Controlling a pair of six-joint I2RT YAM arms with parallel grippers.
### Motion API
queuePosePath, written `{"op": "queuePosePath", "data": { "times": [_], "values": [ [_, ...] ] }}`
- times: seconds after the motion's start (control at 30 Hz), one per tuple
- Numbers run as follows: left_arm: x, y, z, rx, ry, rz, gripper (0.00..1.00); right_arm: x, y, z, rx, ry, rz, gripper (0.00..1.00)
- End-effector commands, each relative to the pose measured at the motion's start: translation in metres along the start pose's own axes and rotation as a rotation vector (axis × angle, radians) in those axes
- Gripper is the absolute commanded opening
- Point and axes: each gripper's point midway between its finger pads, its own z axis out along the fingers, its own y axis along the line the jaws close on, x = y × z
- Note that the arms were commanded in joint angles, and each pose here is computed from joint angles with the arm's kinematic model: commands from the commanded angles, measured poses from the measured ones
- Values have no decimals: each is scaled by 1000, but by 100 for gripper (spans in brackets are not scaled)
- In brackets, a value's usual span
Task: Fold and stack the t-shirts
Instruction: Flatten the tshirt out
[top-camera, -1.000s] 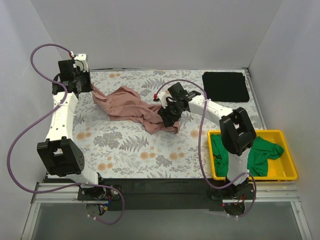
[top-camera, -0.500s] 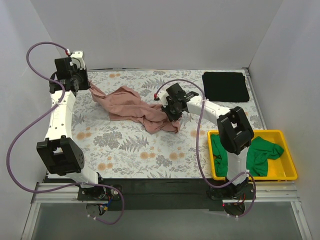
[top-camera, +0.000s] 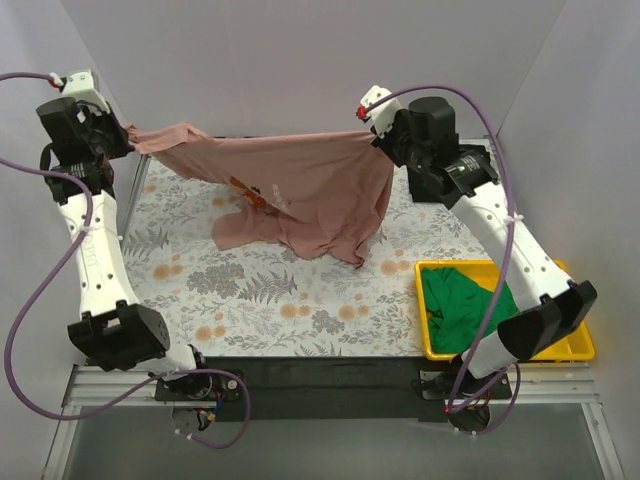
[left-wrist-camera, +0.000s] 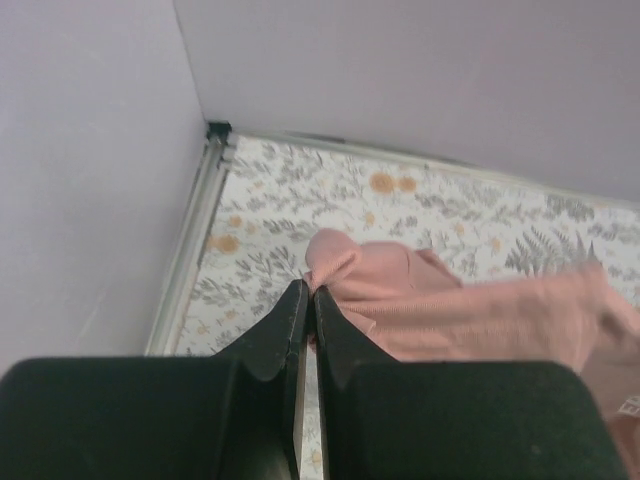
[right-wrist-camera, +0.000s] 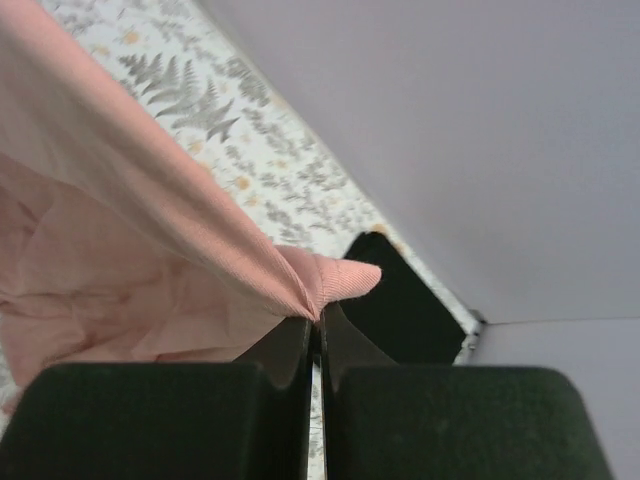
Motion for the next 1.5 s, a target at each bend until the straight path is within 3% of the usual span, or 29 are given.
{"op": "queuePosePath", "data": {
  "times": [0.0,0.17,0.33,0.47,0.57,0.8,0.83,0.9,0.93,0.97,1.0,1.03,1.07,1.13,1.23,1.27,1.33,1.47],
  "values": [
    [-87,6,-87,-67,-296,-3,0,-39,-52,-56,198,-86,-40,1],
    [-146,-3,-199,-156,-626,78,0,-78,-95,-143,378,-231,5,1],
    [-173,-9,-256,-203,-766,100,0,-110,-125,-210,508,-364,9,1],
    [-174,-12,-245,-173,-728,107,0,-119,-135,-220,555,-384,-20,1],
    [-165,-18,-219,-107,-649,119,0,-112,-132,-199,548,-353,-51,1],
    [-109,-21,-127,41,-400,57,0,-89,-125,-119,496,-275,-49,1],
    [-102,-19,-103,63,-363,23,0,-82,-124,-93,474,-240,-48,1],
    [-109,-23,-82,118,-357,31,0,-90,-147,-87,510,-262,-12,1],
    [-125,-21,-76,115,-401,-2,0,-84,-152,-58,499,-233,-6,1],
    [-122,-12,-40,113,-369,-26,0,-98,-177,-69,555,-275,13,1],
    [-132,-10,-30,116,-386,-36,0,-107,-189,-69,572,-303,22,1],
    [-177,-15,-46,132,-502,-18,0,-103,-194,-43,568,-288,33,1],
    [-176,-10,-15,151,-486,-48,0,-127,-216,-67,632,-360,36,1],
    [-220,-17,-25,195,-629,-21,0,-138,-229,-59,676,-400,24,1],
    [-282,-16,-60,178,-881,-16,0,-158,-243,-88,763,-497,16,1],
    [-292,-7,-67,130,-934,-37,0,-172,-252,-109,828,-583,12,1],
    [-313,-4,-101,102,-1088,-21,0,-176,-254,-124,847,-627,-3,1],
    [-296,4,-96,85,-1092,-13,0,-170,-252,-111,826,-618,-45,1]
  ]
}}
